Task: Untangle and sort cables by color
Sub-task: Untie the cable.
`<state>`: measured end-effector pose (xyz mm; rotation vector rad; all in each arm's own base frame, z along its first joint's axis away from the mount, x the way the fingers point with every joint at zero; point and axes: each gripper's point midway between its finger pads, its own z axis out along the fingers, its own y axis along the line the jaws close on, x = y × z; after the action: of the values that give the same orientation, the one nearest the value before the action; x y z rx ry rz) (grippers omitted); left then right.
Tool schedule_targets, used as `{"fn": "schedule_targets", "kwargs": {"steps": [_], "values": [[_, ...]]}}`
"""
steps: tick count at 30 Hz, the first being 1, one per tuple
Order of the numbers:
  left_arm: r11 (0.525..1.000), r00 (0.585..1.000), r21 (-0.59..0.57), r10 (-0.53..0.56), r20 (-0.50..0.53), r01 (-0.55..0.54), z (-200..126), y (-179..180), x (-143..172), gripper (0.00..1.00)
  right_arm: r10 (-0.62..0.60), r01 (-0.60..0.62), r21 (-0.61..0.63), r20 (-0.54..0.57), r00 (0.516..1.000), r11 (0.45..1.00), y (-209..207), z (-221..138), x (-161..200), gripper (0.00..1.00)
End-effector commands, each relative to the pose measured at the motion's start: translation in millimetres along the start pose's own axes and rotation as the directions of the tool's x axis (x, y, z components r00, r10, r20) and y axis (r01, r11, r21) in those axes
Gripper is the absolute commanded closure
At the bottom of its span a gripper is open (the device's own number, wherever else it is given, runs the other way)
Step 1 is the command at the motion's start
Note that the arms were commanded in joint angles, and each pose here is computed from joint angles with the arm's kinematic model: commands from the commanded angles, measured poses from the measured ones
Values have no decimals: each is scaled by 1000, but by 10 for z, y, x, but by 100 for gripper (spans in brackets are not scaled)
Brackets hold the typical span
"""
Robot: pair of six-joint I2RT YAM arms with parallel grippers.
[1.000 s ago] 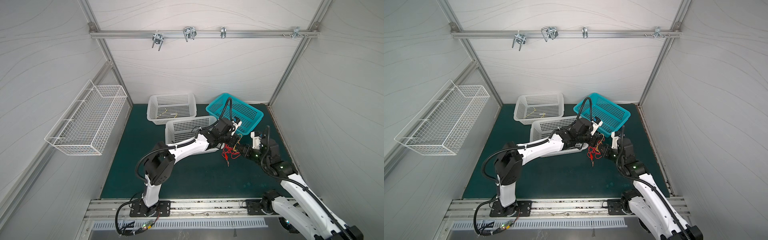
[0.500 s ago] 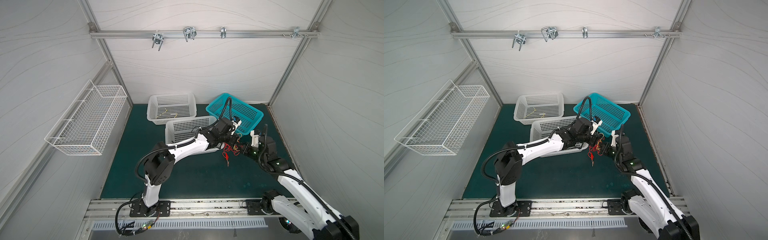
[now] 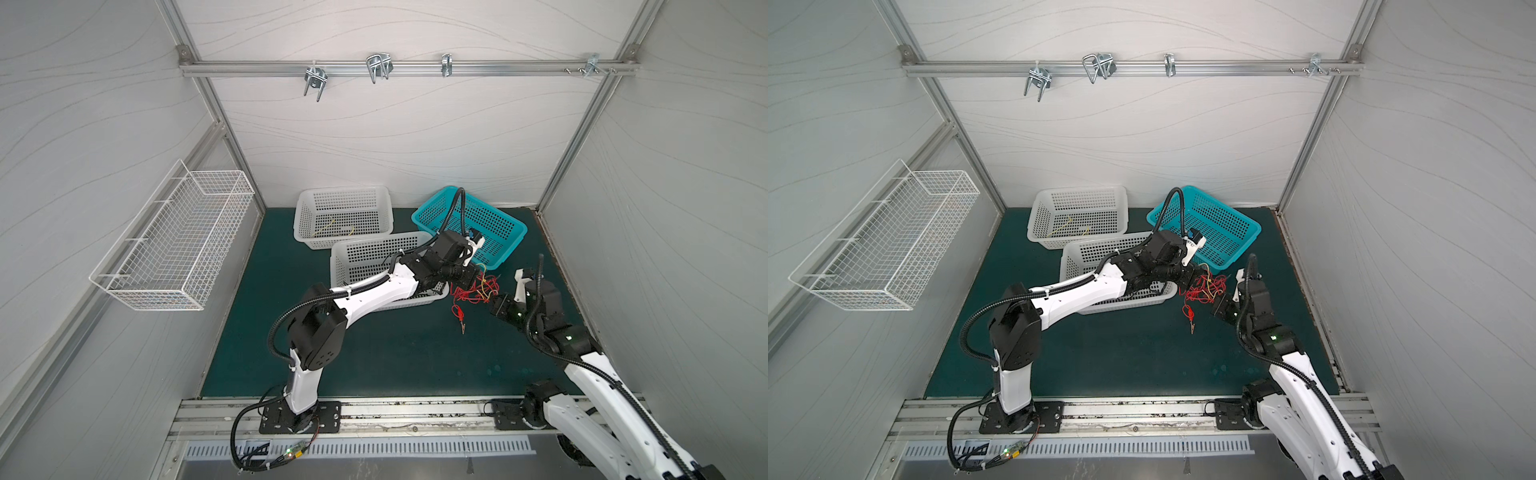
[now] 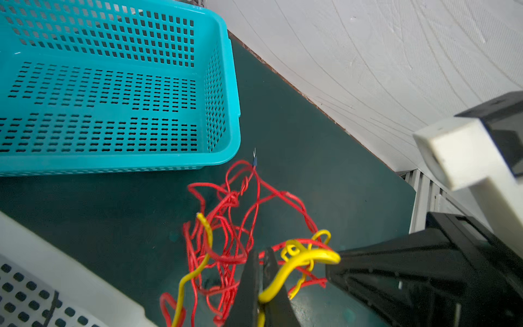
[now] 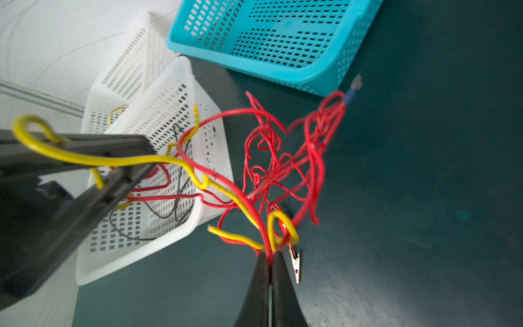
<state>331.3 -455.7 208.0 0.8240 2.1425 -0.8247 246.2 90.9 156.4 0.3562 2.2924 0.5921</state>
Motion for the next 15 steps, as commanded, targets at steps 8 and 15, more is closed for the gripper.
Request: {"fn": "schedule_targets", "kwargs": {"steps": [8, 15], "values": [[994, 974, -2, -108, 197, 111, -531, 260, -756, 100, 97, -80, 282, -44, 994, 956, -828, -196, 184, 100], [990, 979, 131, -76, 192, 52, -597, 62, -748, 100, 155, -142, 305, -18, 988, 942, -933, -158, 126, 100]]}}
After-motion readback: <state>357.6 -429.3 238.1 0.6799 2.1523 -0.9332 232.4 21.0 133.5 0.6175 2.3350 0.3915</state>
